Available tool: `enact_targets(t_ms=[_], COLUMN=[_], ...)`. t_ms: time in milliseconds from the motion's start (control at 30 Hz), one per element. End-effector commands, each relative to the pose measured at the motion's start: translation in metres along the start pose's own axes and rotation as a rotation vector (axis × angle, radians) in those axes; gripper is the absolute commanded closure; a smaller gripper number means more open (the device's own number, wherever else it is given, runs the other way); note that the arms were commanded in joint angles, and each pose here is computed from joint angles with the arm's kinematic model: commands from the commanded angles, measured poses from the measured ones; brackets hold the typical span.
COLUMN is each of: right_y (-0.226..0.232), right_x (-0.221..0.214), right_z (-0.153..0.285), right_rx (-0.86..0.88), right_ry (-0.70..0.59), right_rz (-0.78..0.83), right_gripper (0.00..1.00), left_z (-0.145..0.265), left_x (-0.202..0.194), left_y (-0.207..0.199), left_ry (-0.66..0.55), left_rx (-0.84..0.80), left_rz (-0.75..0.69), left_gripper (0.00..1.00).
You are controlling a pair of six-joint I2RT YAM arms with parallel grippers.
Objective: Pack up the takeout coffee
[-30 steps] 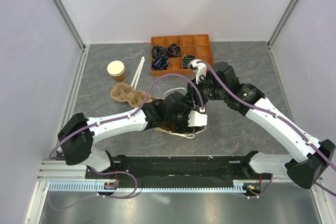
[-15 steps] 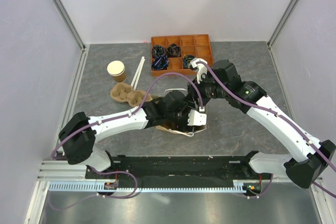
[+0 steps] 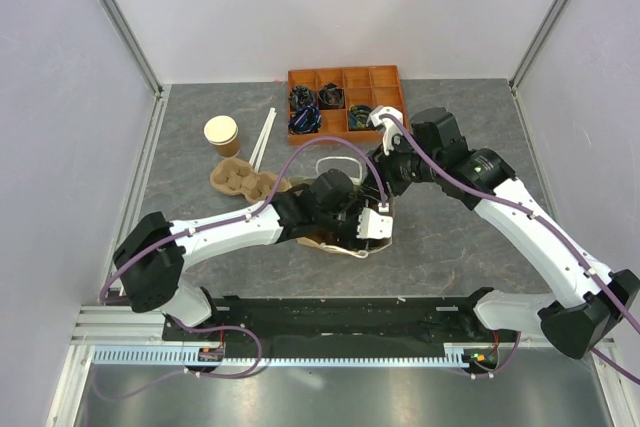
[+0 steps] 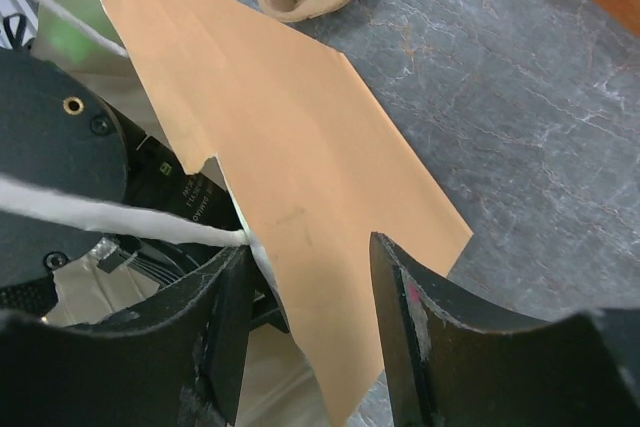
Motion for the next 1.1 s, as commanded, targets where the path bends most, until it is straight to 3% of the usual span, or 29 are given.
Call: enact_targets(t_ms=[0, 167, 367, 567, 667, 867, 1067], right_y=[0.006, 0.006, 0.001, -0.001, -0.001, -0.002, 0.002], right_x=[-0.001, -0.001, 0.0, 0.0, 0.0, -0.001, -0.003], right_z=[0.014, 0.02, 0.022, 0.019, 0.017, 0.017, 0.018], right_rx=[0.02, 0.024, 0.006, 0.005, 0.011, 0.011, 0.029], right_ry=[0.03, 0.03, 0.027, 0.034, 0.035, 0.036, 0.038], right_rz=[0.064, 0.096, 0.098, 0.084, 0.08, 0.085, 0.084], right_gripper=[0.42, 0.41, 0.61, 0.91, 1.0, 1.0, 1.0], left_z=[-0.003, -0.002, -0.003, -0.006, -0.007, -0.008, -0.005], left_x=[-0.076, -0.076, -0.078, -0.083, -0.085, -0.088, -0.085], left_y=[-0.069, -0.067, -0.066, -0.065, -0.066, -0.067, -0.059], left_ry=[0.257, 0.253, 0.26, 0.275, 0.282, 0.295, 0.295], left_rx=[-0.232, -0.231, -0.229, -0.232, -0.234, -0.238, -0.195], left_rz=[0.124, 0.127, 0.115, 0.116, 0.12, 0.123, 0.131], left_gripper=[0.91, 0.91, 0.91, 0.91, 0.91, 0.86, 0.72])
Point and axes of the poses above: each gripper's point midway between its finger pads, its own z axis back along the fingers, its own y axis along the line the jaws close on, x = y × z, the point moved 3 cm from there along z, back along the fingers, and after that the axes turned 15 degrees about -z, right-handed, at the moved point
